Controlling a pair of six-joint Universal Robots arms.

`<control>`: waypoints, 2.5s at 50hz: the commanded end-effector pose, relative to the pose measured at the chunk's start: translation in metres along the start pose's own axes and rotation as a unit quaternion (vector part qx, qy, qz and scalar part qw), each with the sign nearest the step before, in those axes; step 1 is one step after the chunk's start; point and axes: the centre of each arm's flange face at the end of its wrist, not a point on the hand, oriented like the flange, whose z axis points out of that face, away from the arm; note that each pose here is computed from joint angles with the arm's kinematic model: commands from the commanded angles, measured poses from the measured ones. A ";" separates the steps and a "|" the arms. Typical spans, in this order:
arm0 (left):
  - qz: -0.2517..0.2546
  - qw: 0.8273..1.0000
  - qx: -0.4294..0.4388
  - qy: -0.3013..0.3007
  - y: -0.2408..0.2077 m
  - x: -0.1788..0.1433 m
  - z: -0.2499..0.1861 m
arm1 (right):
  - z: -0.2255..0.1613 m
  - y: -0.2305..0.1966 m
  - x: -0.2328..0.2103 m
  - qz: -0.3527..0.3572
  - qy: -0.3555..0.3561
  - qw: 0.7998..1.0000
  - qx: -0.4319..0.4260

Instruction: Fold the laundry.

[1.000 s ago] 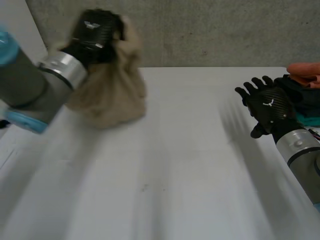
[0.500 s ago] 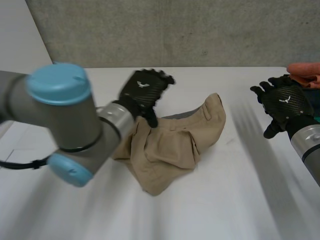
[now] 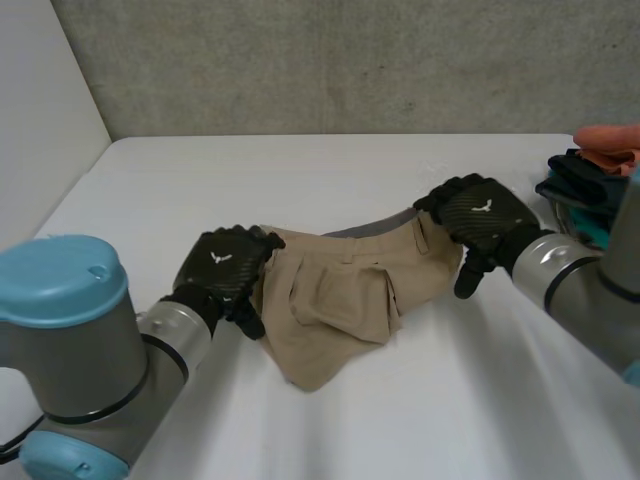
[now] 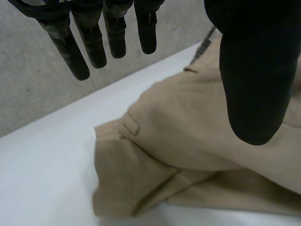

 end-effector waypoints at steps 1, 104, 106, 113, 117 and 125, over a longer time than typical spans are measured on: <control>-0.013 1.000 -0.025 0.011 0.020 0.009 0.019 | 0.019 0.013 -0.020 -0.081 -0.008 0.996 0.022; -0.040 0.997 0.068 0.014 -0.010 -0.019 0.050 | -0.020 -0.115 0.012 -0.076 0.022 0.992 0.100; -0.035 0.994 0.103 -0.002 -0.034 -0.026 0.043 | -0.026 -0.120 0.018 -0.078 0.032 0.991 0.108; -0.017 0.966 0.256 -0.030 -0.139 -0.042 -0.005 | -0.065 -0.150 0.041 -0.087 0.079 0.983 0.143; -0.012 0.952 0.304 -0.035 -0.172 -0.044 -0.037 | -0.095 -0.161 0.055 -0.090 0.107 0.979 0.147; 0.001 0.934 0.356 -0.021 -0.216 -0.044 -0.080 | -0.142 -0.189 0.066 -0.104 0.156 0.963 0.192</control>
